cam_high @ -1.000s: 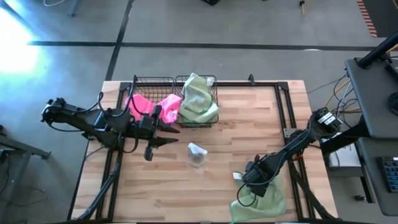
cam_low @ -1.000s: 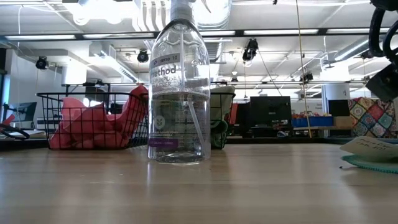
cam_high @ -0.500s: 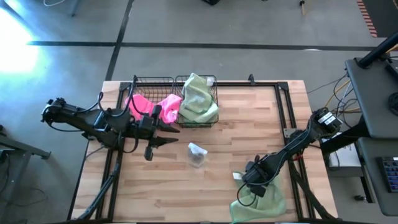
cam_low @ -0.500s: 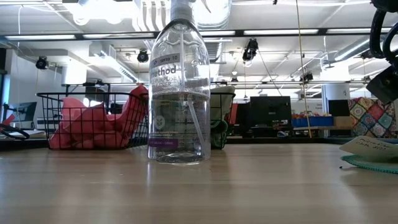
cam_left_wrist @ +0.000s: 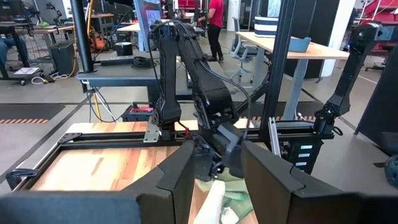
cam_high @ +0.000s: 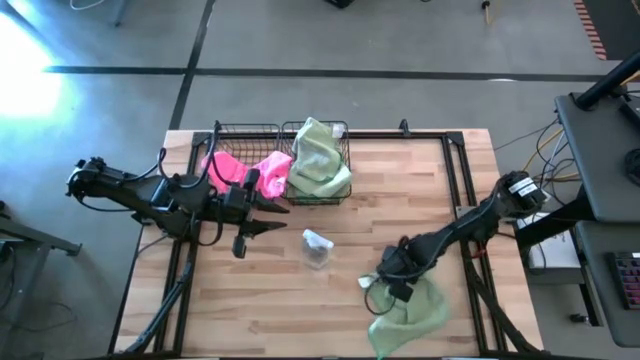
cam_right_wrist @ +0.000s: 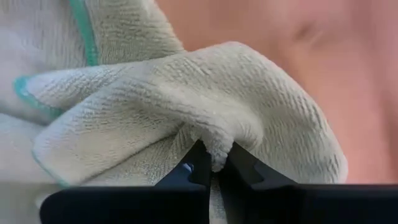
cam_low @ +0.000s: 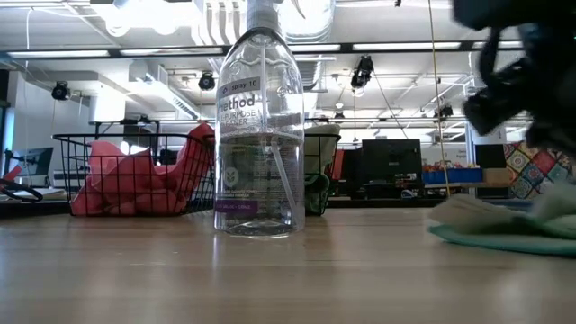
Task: Sort microfiber towel by color & place in baskets
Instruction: Put the green microfiber towel into the right black wire basket
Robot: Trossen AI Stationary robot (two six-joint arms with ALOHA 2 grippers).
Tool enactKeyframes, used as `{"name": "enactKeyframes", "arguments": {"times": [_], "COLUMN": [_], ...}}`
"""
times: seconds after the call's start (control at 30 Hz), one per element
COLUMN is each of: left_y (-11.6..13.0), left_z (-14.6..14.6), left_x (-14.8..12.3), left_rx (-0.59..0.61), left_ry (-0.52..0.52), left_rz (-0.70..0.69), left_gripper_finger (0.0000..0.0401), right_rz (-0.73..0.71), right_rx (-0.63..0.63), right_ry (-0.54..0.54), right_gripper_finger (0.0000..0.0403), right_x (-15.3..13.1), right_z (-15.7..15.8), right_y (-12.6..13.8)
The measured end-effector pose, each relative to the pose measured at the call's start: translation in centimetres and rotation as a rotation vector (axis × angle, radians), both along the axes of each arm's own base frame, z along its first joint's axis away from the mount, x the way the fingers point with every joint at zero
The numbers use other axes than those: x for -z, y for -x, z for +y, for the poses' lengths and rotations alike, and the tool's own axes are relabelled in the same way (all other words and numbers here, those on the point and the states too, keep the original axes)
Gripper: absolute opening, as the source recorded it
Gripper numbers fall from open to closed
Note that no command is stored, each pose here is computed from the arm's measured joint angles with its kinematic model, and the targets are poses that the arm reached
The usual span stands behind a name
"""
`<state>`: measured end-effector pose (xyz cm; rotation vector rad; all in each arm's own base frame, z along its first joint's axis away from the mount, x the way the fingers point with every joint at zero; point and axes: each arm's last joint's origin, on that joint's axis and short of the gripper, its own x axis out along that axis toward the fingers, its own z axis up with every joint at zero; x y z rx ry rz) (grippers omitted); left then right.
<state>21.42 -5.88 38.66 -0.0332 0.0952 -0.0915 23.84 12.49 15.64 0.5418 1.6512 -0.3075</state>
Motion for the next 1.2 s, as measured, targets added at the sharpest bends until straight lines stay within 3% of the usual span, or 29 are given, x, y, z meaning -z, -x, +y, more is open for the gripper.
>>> {"name": "enactKeyframes", "arguments": {"times": [0.23,0.53,0.93,1.2], "left_y": [0.1,0.9,4.3,6.3], "left_z": [0.0,0.3,1.5,2.2], "left_x": [0.1,-0.1,-1.5,-1.9], "left_rx": [0.0,0.003,-0.031,-0.068], "left_ry": [-0.007,-0.053,-0.125,-0.168], "left_rz": [0.015,0.016,-0.028,-0.04], "left_gripper_finger": [0.0116,0.0116,0.0116,0.0116], "right_rz": [-0.075,-0.235,-0.542,-0.874], "right_rx": [-0.012,0.001,0.132,0.171], "right_ry": [0.16,0.441,0.724,0.822], "right_gripper_finger": [0.0012,0.0013,0.0013,0.0013], "right_x": [-3.0,-10.6,-21.0,-26.2], "right_z": [-3.7,-8.7,-14.3,-16.9], "right_y": [-2.8,-6.5,-8.7,-10.6]}}
